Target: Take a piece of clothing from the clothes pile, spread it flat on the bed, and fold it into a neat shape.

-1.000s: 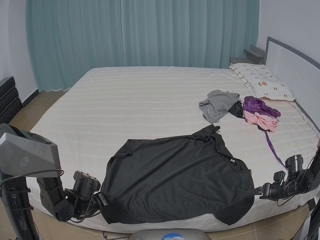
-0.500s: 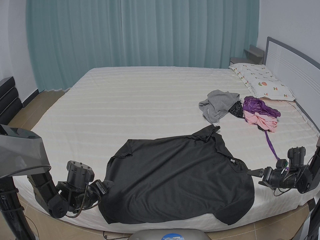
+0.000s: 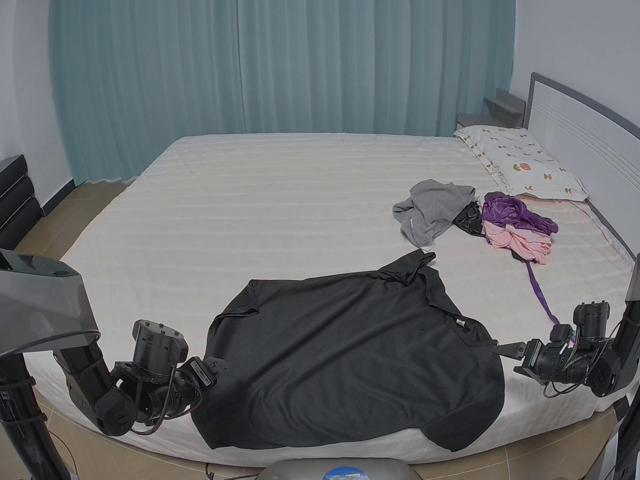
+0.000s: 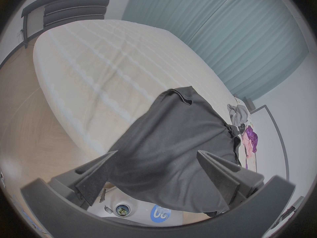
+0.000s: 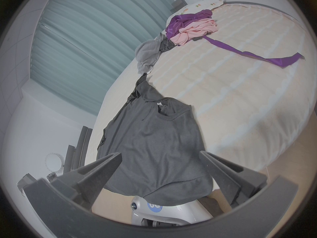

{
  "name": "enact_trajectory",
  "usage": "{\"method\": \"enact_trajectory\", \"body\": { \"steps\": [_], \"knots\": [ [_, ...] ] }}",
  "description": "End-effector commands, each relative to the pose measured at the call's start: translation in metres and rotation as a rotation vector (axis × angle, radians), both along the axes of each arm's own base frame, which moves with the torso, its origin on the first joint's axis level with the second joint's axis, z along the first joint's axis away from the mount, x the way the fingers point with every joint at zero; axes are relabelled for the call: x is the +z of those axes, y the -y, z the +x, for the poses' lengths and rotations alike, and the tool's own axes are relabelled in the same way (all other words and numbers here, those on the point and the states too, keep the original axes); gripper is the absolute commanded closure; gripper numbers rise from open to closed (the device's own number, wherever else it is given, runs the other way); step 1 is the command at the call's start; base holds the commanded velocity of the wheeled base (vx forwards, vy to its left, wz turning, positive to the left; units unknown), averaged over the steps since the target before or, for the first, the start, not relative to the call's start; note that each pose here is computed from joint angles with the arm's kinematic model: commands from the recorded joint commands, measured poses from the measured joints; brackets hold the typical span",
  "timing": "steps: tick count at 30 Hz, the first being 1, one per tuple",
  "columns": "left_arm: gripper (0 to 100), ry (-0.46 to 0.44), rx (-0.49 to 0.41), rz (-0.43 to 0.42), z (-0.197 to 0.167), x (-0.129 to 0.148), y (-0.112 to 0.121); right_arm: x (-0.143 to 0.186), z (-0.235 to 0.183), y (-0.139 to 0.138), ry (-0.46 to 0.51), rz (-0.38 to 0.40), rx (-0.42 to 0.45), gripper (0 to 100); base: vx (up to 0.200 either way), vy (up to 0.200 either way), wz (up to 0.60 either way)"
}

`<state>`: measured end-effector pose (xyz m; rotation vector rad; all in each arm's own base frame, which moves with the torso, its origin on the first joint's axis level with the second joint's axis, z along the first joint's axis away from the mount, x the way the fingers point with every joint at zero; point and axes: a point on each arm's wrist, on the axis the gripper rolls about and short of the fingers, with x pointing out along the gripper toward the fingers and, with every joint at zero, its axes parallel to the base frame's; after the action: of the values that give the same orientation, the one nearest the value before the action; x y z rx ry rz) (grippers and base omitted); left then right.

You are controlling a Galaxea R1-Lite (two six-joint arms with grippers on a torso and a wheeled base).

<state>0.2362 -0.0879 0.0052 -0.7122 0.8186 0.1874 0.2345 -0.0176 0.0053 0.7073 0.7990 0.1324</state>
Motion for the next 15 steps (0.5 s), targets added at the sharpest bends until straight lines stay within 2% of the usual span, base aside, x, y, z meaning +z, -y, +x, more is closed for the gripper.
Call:
{"method": "enact_trajectory", "body": {
  "steps": [1, 7, 13, 15],
  "knots": [
    [0, -0.002, 0.001, -0.001, -0.0002, -0.0004, 0.0001, -0.0065, -0.0026, -0.0001, -0.02, 0.002, -0.001, 0, 0.0, 0.0, 0.0],
    [0, 0.009, 0.022, -0.016, 0.0017, 0.0016, -0.0001, -0.0084, -0.0037, -0.0013, -0.025, 0.002, 0.004, 0, 0.0, 0.0, 0.0],
    [0, 0.017, 0.045, -0.038, 0.0062, 0.0028, -0.0012, -0.0094, -0.0062, -0.004, -0.036, 0.003, 0.015, 0, 0.2, 0.0, 0.0],
    [0, 0.015, 0.045, -0.038, 0.0066, 0.0022, -0.0011, -0.0095, -0.0066, -0.0044, -0.037, 0.004, 0.016, 0, 0.0, 0.0, 0.0]
  ]
}}
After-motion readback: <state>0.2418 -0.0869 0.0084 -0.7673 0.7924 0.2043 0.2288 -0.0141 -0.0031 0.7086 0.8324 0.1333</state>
